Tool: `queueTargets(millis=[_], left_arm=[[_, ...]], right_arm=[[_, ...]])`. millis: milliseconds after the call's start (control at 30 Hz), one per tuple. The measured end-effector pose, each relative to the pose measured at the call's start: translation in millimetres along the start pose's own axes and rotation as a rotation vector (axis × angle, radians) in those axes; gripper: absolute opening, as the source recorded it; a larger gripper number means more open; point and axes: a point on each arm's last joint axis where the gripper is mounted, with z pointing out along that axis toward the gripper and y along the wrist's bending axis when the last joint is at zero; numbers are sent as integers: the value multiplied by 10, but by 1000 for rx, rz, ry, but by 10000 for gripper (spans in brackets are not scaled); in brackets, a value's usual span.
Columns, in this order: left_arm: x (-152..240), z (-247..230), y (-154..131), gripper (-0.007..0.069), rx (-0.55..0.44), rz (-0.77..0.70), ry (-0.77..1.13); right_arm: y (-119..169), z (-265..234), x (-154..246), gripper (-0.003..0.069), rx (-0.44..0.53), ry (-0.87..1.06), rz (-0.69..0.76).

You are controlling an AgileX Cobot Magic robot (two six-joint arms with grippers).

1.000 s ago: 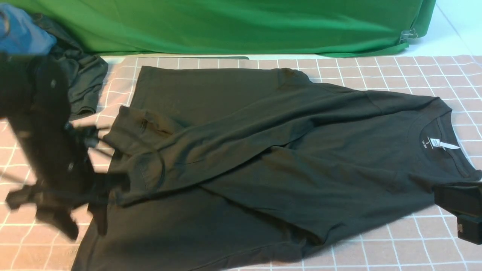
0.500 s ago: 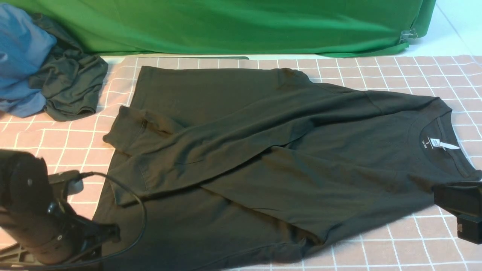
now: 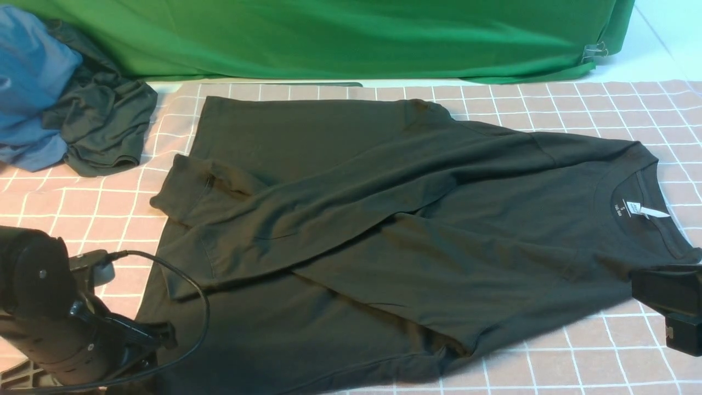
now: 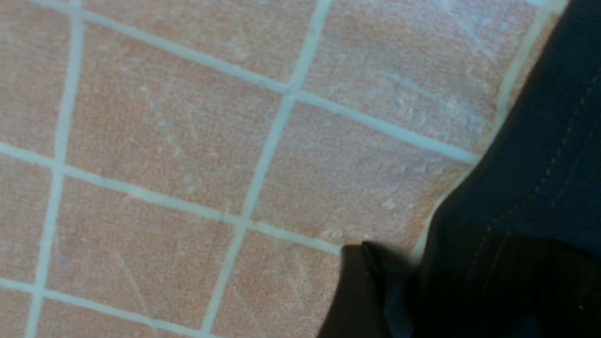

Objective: Fold a long-sleeved shirt over a pink coffee tablecloth.
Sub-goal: 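Grasp the near edge of the shirt at its hem and shoulder corners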

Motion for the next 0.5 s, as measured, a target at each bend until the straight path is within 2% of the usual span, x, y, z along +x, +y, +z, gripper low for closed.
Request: queueTargets(millis=[100,133,233,300,500], left_arm=[[2,0,-4,347,4,8,2],[4,0,-4,259,4,12,4],[11,-5,-8,92,7,20,17],[4,-24,-10,51,2,33,29],[-44,-194,-16,46,-13,51,34]], right_arm=[[0,0,0,196,0,0,0],[0,0,0,196,0,0,0],[0,0,2,196,0,2,0],[0,0,7,196,0,7,6],[28,-97,-101,196,26,148,-31]])
